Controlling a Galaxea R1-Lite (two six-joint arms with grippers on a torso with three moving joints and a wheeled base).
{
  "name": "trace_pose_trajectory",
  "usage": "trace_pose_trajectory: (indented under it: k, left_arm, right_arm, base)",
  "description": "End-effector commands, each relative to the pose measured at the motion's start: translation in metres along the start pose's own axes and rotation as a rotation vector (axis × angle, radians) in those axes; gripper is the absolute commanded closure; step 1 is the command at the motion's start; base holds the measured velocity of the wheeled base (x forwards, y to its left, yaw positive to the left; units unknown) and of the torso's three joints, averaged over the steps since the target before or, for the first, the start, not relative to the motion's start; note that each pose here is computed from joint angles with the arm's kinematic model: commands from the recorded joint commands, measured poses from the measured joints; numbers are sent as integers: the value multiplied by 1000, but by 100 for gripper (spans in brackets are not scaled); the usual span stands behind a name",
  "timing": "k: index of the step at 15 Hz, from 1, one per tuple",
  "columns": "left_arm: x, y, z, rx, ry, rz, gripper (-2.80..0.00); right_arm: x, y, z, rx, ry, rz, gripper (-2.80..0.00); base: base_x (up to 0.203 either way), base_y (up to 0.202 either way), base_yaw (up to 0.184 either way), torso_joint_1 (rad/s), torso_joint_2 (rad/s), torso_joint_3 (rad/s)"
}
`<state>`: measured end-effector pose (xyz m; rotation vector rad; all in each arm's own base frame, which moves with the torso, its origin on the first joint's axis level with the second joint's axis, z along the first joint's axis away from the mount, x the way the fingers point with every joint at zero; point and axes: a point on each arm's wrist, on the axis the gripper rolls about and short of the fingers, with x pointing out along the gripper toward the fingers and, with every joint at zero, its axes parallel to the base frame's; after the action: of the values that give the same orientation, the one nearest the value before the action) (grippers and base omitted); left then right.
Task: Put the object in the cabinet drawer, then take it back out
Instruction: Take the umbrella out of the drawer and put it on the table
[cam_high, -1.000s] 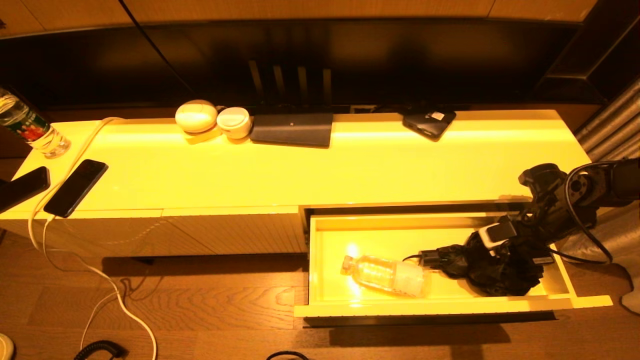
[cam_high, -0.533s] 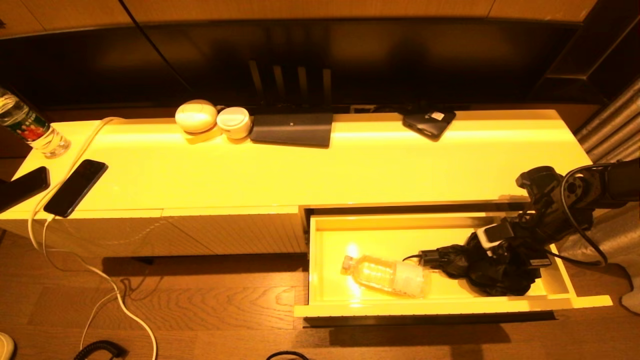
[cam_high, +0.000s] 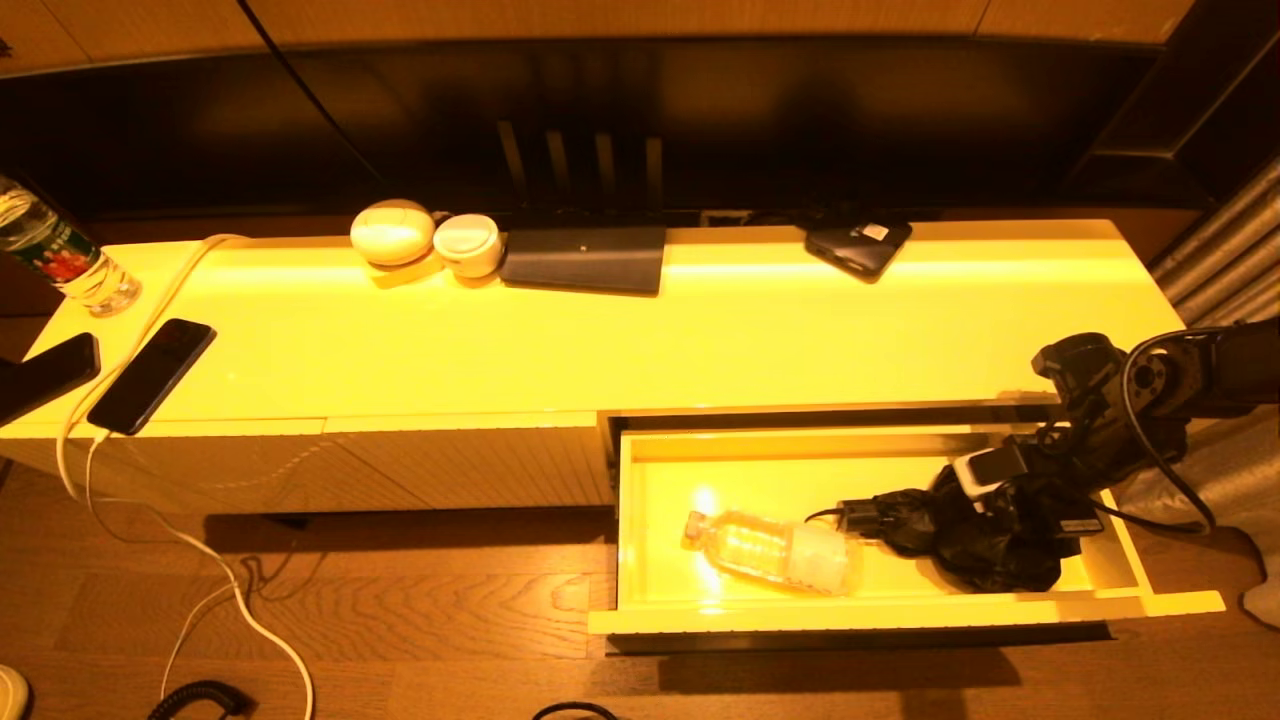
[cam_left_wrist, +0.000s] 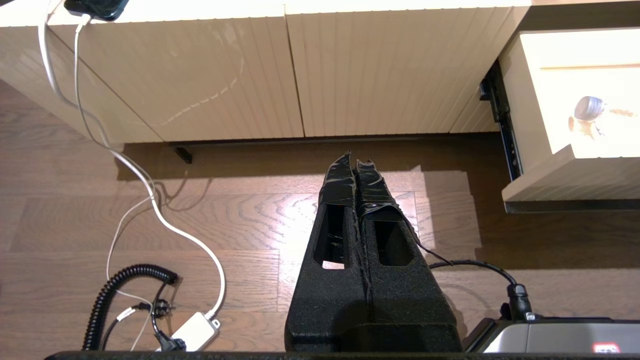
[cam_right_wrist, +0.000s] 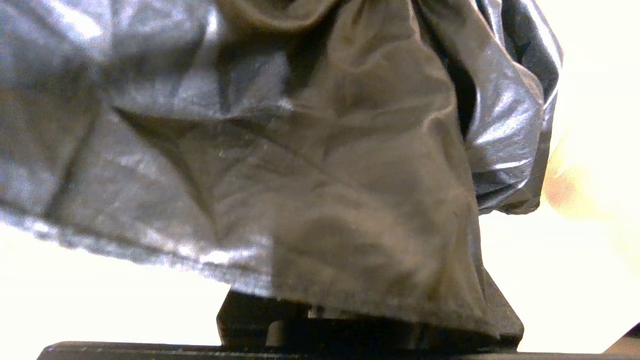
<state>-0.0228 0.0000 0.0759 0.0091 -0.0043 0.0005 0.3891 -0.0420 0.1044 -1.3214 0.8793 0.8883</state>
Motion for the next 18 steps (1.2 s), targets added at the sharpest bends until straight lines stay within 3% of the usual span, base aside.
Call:
trace_pose_trajectory:
  k: [1,5,9,18]
  left_arm:
    - [0,0,-1,0,3,0,0]
    - [0,0,-1,0,2,0,0]
    - [0,0,0,0,1,1,0]
    - [0,0,0,0,1,1,0]
  right_arm:
    - [-15,4,1,-9,-9,-21,0]
    - [-47,16,6,-4,-65,-98,0]
    - [-103,15,10,17,-68,-256,0]
    - [-192,56,13,29,-50,-452,0]
  base:
    - [0,0,0,0,0,0]
    - [0,0,0,0,0,0]
    - [0,0,0,0,0,0]
    - [0,0,0,0,0,0]
